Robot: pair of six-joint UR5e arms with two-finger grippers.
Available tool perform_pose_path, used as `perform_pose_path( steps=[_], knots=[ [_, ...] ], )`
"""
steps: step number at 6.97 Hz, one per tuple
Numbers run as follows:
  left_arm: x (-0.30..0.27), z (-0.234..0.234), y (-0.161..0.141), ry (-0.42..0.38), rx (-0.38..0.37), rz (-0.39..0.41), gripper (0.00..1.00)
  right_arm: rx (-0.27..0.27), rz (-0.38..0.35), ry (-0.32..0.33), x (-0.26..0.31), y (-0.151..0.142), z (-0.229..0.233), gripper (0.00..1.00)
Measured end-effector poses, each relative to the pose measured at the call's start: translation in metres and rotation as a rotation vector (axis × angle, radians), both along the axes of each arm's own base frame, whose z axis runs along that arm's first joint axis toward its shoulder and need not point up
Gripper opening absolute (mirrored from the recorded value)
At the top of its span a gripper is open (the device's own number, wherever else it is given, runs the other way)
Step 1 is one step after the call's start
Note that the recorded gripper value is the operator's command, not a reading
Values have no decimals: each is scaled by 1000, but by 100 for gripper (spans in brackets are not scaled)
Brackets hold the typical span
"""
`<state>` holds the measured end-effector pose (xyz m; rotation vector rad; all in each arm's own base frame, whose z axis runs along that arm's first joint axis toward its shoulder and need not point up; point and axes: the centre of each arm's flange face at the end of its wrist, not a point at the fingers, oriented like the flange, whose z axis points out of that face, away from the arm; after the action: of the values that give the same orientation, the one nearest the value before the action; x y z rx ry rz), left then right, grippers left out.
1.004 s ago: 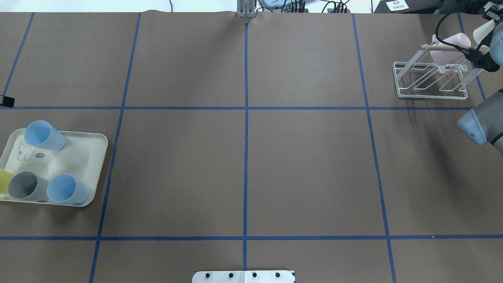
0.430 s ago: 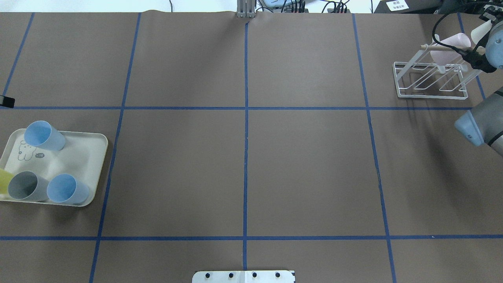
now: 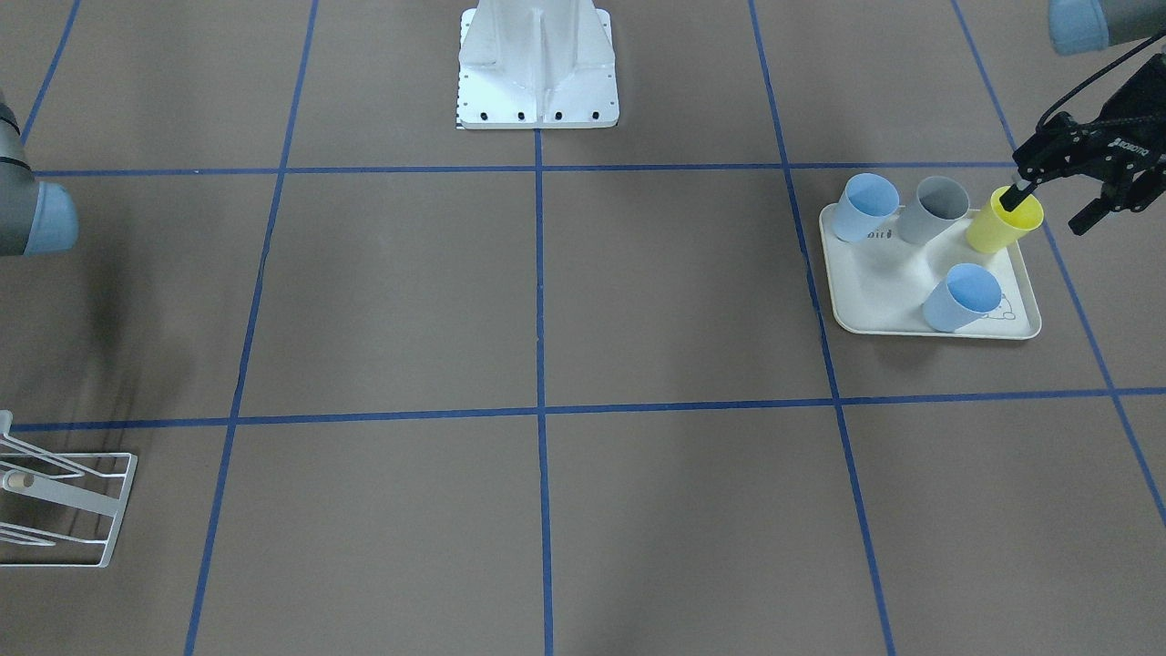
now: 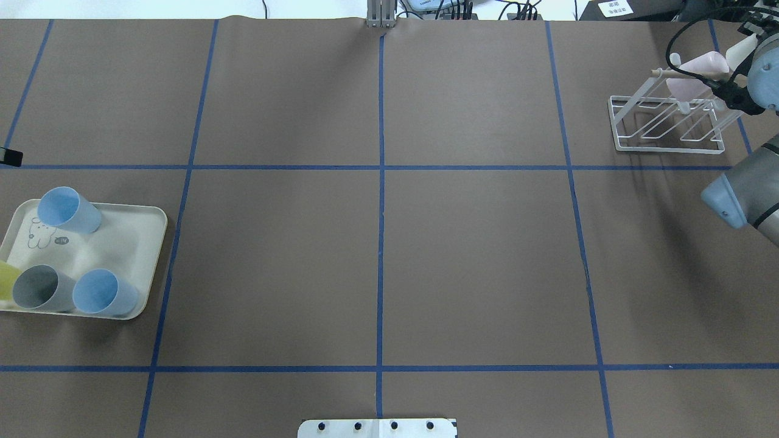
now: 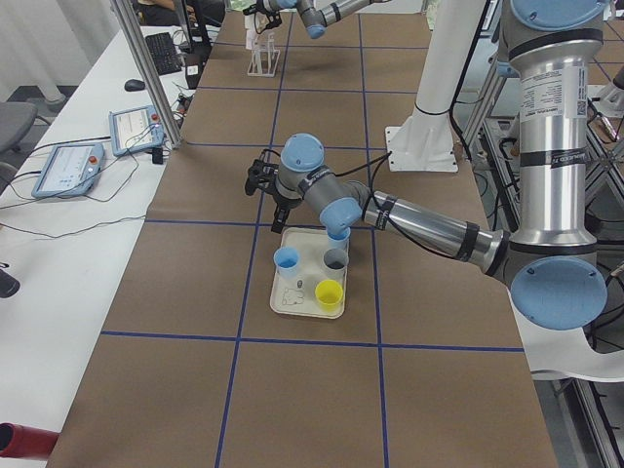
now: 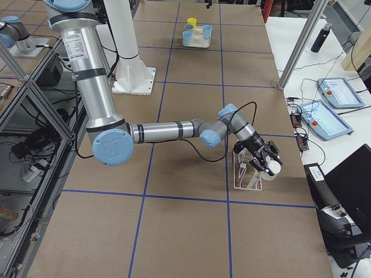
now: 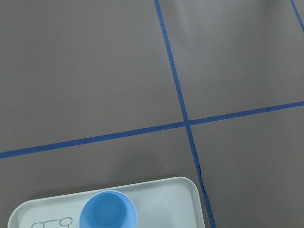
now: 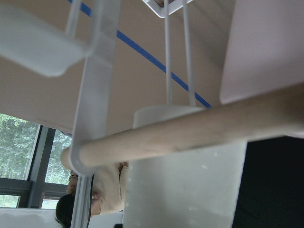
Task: Transfer IKEA cup to right arm and place on rack
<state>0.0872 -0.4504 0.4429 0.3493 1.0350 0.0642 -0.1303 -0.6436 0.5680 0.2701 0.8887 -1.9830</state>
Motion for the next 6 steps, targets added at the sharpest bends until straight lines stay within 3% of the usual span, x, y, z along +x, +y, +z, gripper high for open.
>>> perform_pose_path(
  steps=[6],
  knots=[
    [0, 0, 0, 1, -2, 1, 100, -1, -2, 22, -6, 2, 5, 28]
  ],
)
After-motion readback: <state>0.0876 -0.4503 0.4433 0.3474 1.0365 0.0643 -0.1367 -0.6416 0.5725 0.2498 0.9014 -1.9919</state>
